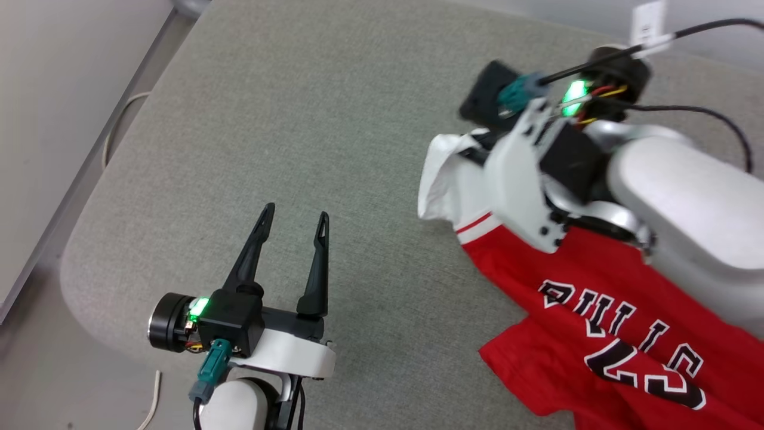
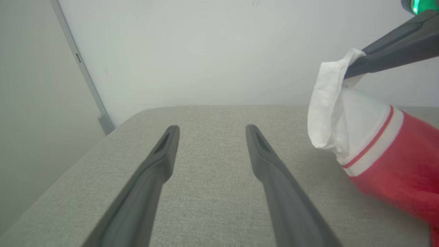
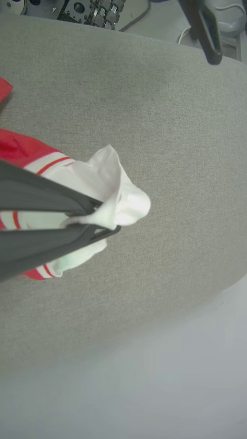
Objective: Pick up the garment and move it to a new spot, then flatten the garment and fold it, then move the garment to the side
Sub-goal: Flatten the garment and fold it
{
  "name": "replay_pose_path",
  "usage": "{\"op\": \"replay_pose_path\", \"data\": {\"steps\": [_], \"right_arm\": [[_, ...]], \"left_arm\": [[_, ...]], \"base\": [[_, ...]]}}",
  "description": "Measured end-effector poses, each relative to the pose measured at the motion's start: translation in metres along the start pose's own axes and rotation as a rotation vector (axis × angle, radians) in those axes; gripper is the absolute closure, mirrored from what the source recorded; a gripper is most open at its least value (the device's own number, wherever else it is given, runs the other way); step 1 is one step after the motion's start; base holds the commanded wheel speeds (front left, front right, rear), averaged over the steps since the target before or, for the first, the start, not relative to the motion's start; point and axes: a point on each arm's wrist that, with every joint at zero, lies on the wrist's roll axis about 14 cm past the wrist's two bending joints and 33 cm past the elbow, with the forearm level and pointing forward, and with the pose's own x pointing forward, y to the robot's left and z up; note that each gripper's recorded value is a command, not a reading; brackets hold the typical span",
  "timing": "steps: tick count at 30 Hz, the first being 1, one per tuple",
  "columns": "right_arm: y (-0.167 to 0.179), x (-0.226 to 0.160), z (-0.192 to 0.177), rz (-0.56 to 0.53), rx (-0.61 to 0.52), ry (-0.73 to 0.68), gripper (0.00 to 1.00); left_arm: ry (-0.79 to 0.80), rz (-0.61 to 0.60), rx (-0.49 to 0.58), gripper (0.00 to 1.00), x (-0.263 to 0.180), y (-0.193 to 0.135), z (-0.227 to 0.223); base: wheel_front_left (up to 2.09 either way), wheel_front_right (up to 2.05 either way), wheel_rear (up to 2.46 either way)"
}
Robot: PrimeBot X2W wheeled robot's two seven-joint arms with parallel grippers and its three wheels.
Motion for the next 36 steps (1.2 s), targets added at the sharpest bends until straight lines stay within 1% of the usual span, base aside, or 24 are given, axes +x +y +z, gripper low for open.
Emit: {"op": "replay_pose_path", "data": {"steps": [6,7,10,12,15,19,22,23,24,28,31,36], "right_arm": [[0.035,0.046,-0.004,0.134,-0.021,0.016,1.00],[0.045,0.061,-0.014,0.164,-0.013,0.051,1.00],[0.065,0.073,-0.040,0.199,-0.044,0.149,1.00],[0.086,0.077,-0.067,0.238,-0.062,0.232,1.00],[0.101,0.078,-0.094,0.264,-0.084,0.312,1.00],[0.106,0.077,-0.105,0.278,-0.083,0.345,1.00],[0.104,0.075,-0.104,0.274,-0.068,0.333,1.00],[0.103,0.075,-0.100,0.273,-0.061,0.313,0.67],[0.101,0.074,-0.097,0.269,-0.052,0.292,0.00],[0.085,0.066,-0.068,0.238,0.002,0.153,0.00],[0.071,0.053,-0.046,0.206,0.042,0.043,0.00],[0.029,0.018,-0.030,0.076,0.082,-0.102,0.00]], "left_arm": [[0.025,0.031,-0.007,0.00,0.003,0.005,-0.007],[0.039,0.034,-0.009,0.00,0.004,0.004,-0.012],[0.043,0.040,-0.009,0.00,0.009,0.004,-0.014],[0.049,0.045,-0.007,0.00,0.010,0.004,-0.016],[0.055,0.046,-0.008,0.00,0.012,0.004,-0.018],[0.063,0.050,-0.008,0.00,0.013,0.004,-0.020],[0.062,0.051,-0.007,0.00,0.014,0.004,-0.021],[0.061,0.050,-0.005,0.00,0.014,0.004,-0.021],[0.058,0.051,-0.004,0.00,0.014,0.004,-0.020],[0.035,0.044,0.001,0.00,0.013,0.004,-0.012],[0.023,0.044,0.007,0.00,0.009,0.006,-0.008],[0.001,0.027,0.003,0.00,0.004,0.004,-0.002]], "base": [[0.00,0.00,0.00],[0.00,0.00,0.00],[0.00,0.00,0.00],[0.00,0.00,0.00],[0.00,0.00,0.00],[0.00,0.00,0.00],[0.00,0.00,0.00],[0.00,0.00,0.00],[0.00,0.00,0.00],[0.00,0.00,0.00],[0.00,0.00,0.00],[0.00,0.00,0.00]]}}
